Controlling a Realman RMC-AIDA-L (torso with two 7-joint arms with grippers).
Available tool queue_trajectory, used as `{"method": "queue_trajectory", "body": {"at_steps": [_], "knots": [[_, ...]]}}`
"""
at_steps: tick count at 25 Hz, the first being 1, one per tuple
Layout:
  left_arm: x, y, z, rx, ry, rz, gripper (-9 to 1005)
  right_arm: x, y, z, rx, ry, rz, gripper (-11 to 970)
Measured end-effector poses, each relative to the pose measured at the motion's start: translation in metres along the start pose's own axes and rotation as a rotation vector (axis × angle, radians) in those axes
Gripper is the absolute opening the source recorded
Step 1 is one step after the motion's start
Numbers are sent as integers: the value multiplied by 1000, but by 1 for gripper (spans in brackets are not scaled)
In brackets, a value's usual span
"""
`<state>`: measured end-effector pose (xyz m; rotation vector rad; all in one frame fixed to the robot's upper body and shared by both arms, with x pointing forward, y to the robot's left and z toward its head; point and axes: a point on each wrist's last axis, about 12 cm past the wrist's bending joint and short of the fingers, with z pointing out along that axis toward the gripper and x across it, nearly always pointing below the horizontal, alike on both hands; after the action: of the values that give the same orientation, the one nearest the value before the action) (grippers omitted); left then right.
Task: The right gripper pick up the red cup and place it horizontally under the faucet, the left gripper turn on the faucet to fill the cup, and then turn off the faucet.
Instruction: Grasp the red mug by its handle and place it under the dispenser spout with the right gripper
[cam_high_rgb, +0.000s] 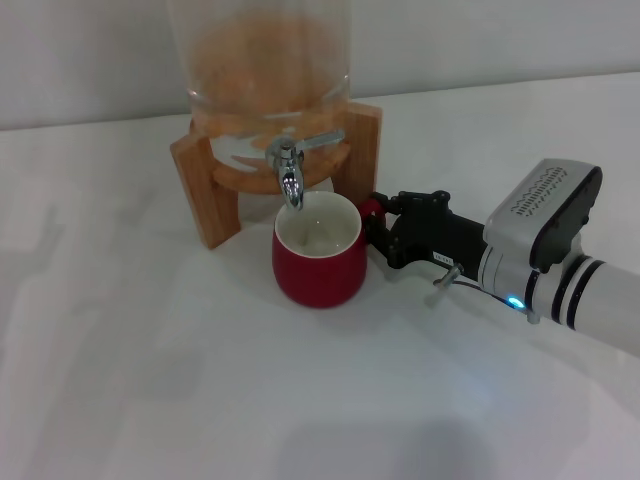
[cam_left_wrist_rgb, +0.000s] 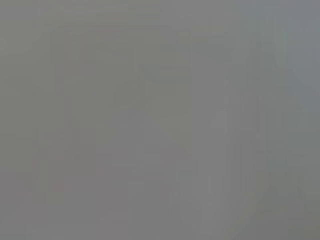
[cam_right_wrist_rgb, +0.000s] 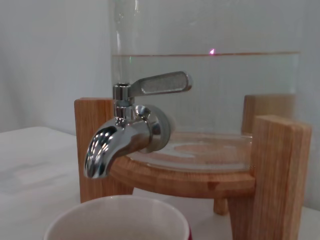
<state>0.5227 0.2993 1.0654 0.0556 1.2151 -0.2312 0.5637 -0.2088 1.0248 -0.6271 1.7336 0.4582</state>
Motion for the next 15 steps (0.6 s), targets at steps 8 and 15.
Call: {"method": "queue_trajectory", "body": {"at_steps": [8, 15], "knots": [[0, 0, -1, -2, 2, 0, 879, 1, 3, 0, -12, 1, -5, 273], [1, 0, -1, -3, 2, -1, 879, 0, 4, 1, -19, -1, -9, 296]]}}
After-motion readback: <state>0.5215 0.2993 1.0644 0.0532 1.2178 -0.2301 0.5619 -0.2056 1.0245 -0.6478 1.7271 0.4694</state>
